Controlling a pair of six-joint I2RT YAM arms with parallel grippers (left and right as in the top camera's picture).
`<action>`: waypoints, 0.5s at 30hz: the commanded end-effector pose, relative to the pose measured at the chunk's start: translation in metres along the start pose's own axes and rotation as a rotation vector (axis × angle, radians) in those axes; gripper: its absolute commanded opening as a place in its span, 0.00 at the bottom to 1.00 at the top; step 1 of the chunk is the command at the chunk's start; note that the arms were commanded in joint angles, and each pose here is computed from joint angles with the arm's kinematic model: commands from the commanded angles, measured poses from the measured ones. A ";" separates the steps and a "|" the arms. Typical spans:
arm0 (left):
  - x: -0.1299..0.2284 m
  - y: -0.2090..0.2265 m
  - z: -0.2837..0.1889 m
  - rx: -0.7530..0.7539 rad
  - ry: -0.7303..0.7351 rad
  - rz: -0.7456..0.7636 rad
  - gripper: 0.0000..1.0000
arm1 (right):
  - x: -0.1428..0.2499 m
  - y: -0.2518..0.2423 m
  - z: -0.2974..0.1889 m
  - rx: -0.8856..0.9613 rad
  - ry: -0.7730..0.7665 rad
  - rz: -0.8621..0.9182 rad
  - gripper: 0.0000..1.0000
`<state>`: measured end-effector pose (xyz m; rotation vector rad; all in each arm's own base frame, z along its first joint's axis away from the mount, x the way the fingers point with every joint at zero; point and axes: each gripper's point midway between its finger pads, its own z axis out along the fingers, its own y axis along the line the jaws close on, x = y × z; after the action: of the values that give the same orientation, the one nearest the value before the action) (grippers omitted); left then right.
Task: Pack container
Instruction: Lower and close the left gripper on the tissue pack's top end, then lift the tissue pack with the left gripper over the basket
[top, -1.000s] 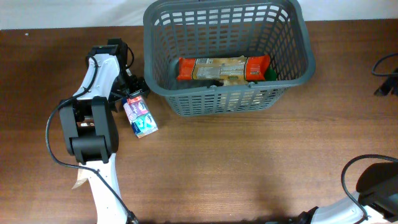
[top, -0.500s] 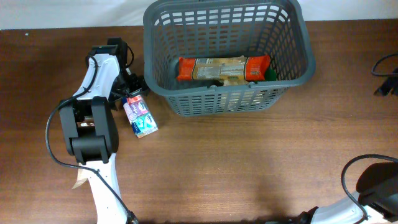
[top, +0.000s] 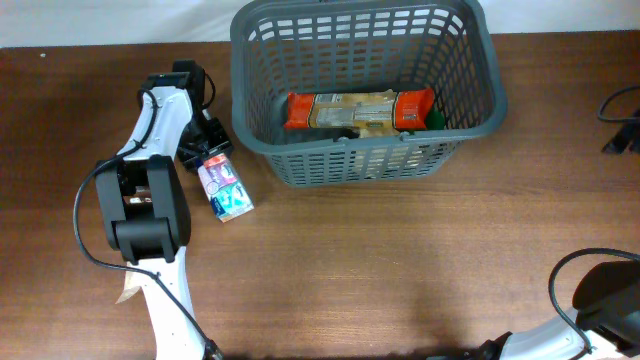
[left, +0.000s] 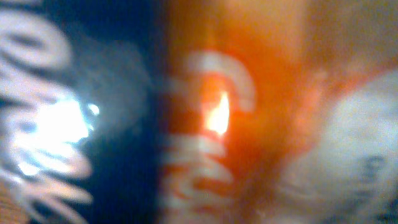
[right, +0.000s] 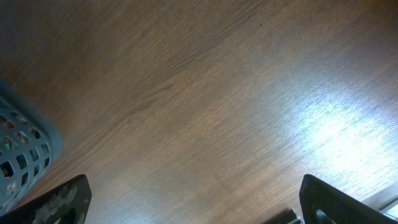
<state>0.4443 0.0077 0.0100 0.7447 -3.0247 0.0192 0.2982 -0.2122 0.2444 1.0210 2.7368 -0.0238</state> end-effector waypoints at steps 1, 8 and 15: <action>0.001 0.004 0.009 -0.022 0.013 -0.003 0.49 | 0.000 -0.003 0.001 0.013 0.003 0.010 0.99; 0.000 0.005 0.008 -0.022 0.012 -0.006 0.02 | 0.000 -0.003 0.001 0.013 0.003 0.010 1.00; -0.015 0.025 -0.020 -0.013 -0.004 -0.061 0.02 | 0.000 -0.003 0.001 0.013 0.003 0.010 0.99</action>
<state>0.4405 0.0143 0.0249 0.7688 -3.0056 0.0157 0.2982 -0.2122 0.2444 1.0205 2.7370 -0.0239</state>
